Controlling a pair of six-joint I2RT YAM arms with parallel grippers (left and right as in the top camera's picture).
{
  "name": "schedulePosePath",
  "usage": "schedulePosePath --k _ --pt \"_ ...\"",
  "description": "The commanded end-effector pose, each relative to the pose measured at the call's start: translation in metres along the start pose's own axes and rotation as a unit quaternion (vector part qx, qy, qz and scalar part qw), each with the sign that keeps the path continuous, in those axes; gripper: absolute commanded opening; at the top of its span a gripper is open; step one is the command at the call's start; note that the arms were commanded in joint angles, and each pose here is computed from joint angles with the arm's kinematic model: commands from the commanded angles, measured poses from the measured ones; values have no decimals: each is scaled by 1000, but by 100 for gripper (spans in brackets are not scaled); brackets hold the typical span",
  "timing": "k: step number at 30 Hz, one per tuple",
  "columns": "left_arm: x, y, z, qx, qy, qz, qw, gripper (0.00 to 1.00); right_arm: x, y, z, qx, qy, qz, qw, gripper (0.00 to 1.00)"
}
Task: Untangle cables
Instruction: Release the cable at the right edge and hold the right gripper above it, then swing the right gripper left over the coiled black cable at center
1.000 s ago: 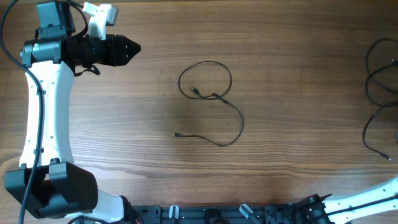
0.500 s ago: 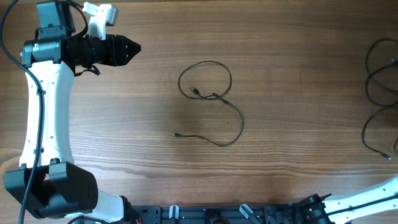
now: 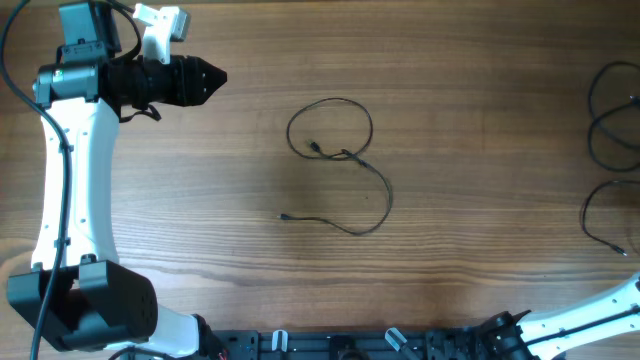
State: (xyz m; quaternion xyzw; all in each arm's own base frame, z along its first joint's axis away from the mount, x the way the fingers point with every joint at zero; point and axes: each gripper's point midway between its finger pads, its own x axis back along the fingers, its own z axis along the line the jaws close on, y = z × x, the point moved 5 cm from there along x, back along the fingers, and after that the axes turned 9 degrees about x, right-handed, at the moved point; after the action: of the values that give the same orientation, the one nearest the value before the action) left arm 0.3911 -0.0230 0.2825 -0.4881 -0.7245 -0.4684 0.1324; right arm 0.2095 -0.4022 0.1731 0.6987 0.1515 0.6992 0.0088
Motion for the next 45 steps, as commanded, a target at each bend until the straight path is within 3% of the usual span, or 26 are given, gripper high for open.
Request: schedulePosePath --k 1,7,12,16,21,25,30,34,38,41,45 --pt "1 5 -4 -14 -8 -7 1000 52 39 -5 15 21 2 -43 999 100" --pt "1 9 -4 -22 -8 -17 1000 53 98 -16 13 25 14 -93 995 100" --pt "1 7 -4 -16 -8 -11 1000 54 169 -45 29 52 88 -149 984 99" --pt "1 6 -2 -15 0 -8 1000 54 211 -78 60 119 126 -187 967 100" --pt "3 5 15 -8 72 -5 997 58 246 -139 118 270 174 -207 924 100" --pt "4 4 25 24 112 -5 993 57 257 -193 159 405 199 -201 870 100" --pt "8 3 38 63 166 -11 984 60 275 -262 196 546 248 -196 776 100" --pt "9 3 41 68 177 -13 982 60 283 -307 206 612 274 -177 720 100" --pt "9 1 41 70 177 -8 982 61 294 -356 211 694 317 -159 627 100" --pt "9 0 41 72 178 -4 981 61 296 -371 213 714 322 -157 601 100" --pt "8 -7 39 38 176 20 983 63 301 -396 214 751 376 -125 529 100"
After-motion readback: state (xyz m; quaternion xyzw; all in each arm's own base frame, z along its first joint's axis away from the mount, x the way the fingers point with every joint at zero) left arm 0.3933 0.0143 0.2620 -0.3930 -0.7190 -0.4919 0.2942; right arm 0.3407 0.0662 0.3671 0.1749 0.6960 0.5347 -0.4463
